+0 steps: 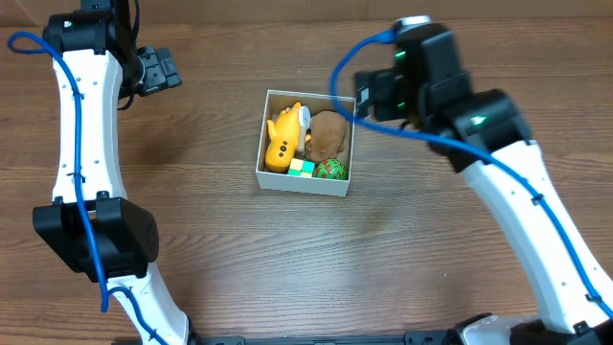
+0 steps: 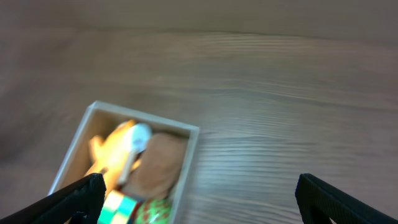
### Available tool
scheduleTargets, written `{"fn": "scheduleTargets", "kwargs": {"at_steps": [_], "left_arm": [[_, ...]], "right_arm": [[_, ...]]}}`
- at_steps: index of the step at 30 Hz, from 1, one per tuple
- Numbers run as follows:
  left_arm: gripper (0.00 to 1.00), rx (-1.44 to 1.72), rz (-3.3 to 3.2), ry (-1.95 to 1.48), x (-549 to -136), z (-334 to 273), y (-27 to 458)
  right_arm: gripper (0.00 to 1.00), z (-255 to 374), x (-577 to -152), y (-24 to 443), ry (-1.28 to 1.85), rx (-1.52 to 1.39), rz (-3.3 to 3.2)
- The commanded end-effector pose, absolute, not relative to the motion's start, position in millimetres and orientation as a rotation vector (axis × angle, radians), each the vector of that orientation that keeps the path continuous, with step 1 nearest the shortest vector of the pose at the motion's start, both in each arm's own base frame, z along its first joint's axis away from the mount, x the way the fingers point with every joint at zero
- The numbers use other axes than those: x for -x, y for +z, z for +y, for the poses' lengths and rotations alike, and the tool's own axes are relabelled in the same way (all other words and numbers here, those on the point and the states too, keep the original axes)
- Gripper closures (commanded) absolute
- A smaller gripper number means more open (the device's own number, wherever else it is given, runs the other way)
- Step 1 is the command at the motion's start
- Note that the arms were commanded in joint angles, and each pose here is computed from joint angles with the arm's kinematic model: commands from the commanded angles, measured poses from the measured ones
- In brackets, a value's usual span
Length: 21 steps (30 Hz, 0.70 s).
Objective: Pack container
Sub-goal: 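Open the right gripper and raise it out of the box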
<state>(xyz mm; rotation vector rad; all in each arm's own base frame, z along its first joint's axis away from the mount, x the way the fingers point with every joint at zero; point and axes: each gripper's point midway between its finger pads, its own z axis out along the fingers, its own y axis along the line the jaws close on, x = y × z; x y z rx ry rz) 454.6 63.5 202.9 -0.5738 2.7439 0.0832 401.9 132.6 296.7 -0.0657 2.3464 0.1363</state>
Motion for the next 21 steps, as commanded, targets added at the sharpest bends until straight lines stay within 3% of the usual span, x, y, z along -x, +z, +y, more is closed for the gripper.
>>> {"fn": "scheduleTargets", "kwargs": {"at_steps": [1,21], "left_arm": [[0.00,0.570,2.729,0.082,-458,64,207],[0.00,0.570,2.729,0.082,-458,64,207]], "right_arm": [[0.00,94,-409,314,0.096,-0.103,2.297],[0.00,70,-413,314,0.067,-0.168,2.294]]}}
